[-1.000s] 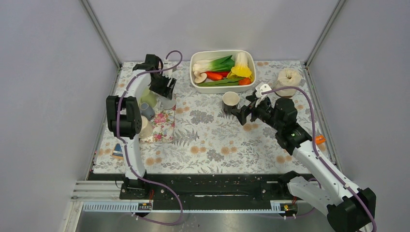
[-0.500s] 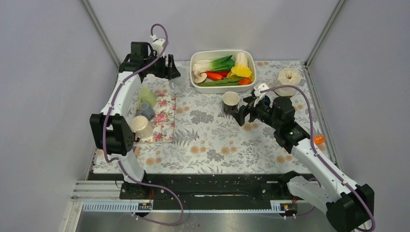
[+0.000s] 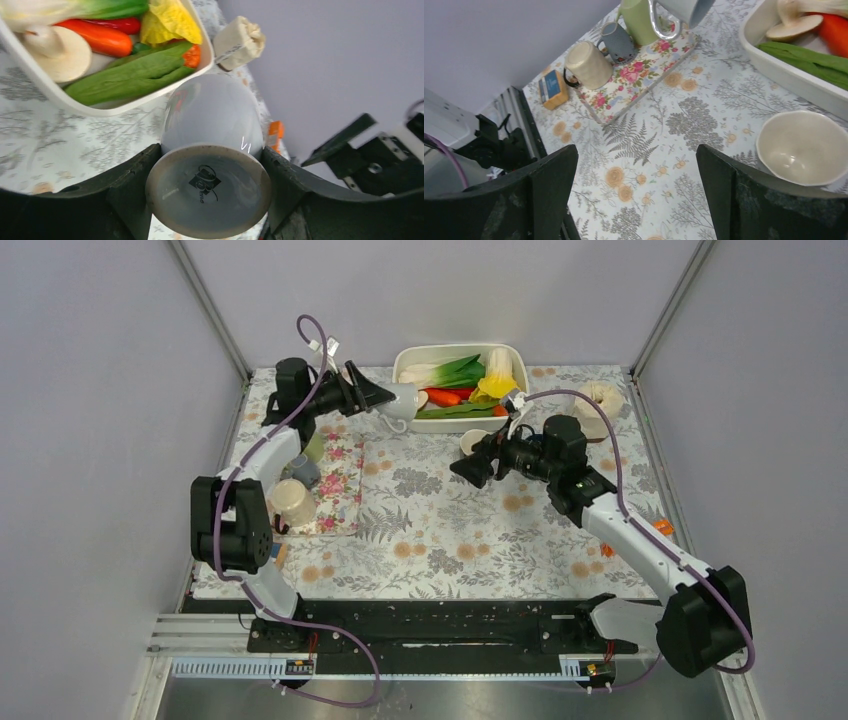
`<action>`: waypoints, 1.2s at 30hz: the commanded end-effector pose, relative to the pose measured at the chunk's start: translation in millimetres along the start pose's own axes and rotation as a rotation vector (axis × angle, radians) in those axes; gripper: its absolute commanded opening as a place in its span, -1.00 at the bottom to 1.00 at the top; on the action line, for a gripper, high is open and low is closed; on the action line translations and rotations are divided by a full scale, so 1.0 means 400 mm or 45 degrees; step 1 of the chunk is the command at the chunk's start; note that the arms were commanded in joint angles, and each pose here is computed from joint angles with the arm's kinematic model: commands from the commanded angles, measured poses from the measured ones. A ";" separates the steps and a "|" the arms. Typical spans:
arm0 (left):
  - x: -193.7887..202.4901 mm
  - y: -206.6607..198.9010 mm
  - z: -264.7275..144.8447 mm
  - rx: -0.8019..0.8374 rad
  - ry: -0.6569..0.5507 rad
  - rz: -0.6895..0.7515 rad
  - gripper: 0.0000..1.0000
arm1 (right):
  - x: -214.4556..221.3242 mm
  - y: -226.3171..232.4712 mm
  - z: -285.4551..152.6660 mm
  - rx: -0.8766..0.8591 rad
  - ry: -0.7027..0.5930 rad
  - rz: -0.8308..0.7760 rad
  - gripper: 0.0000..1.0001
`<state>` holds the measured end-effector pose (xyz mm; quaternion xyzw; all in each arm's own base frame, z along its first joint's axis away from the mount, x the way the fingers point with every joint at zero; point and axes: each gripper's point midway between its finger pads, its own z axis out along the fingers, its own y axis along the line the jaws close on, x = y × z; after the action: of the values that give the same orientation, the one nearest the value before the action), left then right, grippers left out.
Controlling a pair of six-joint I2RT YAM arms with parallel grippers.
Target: Turn the mug right side up
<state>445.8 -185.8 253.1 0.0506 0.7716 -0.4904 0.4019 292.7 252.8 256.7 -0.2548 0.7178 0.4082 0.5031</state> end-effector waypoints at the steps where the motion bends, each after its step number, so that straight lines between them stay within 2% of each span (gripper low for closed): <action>1: -0.086 -0.216 -0.054 0.435 -0.200 0.072 -1.00 | -0.091 0.065 0.039 -0.202 -0.084 0.170 0.94; 5: -0.074 -0.263 -0.082 0.606 -0.267 0.019 -1.00 | -0.104 0.074 0.080 -0.293 -0.089 0.324 0.88; 11: -0.052 -0.297 -0.105 0.706 -0.353 -0.034 -1.00 | -0.135 0.073 0.119 -0.379 -0.159 0.471 0.75; 14: -0.041 -0.319 -0.114 0.736 -0.410 -0.065 -1.00 | -0.156 0.064 0.127 -0.371 -0.229 0.471 0.68; 18: -0.011 -0.353 -0.106 0.757 -0.411 -0.079 -1.00 | -0.178 0.051 0.128 -0.327 -0.285 0.434 0.65; 36: 0.023 -0.411 -0.095 0.796 -0.426 -0.112 -1.00 | -0.171 0.083 0.145 -0.392 -0.326 0.485 0.54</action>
<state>362.2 -247.4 322.6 0.0191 0.5745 -0.7106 0.4059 322.2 309.3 306.0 -0.1336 0.6399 0.6144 0.4418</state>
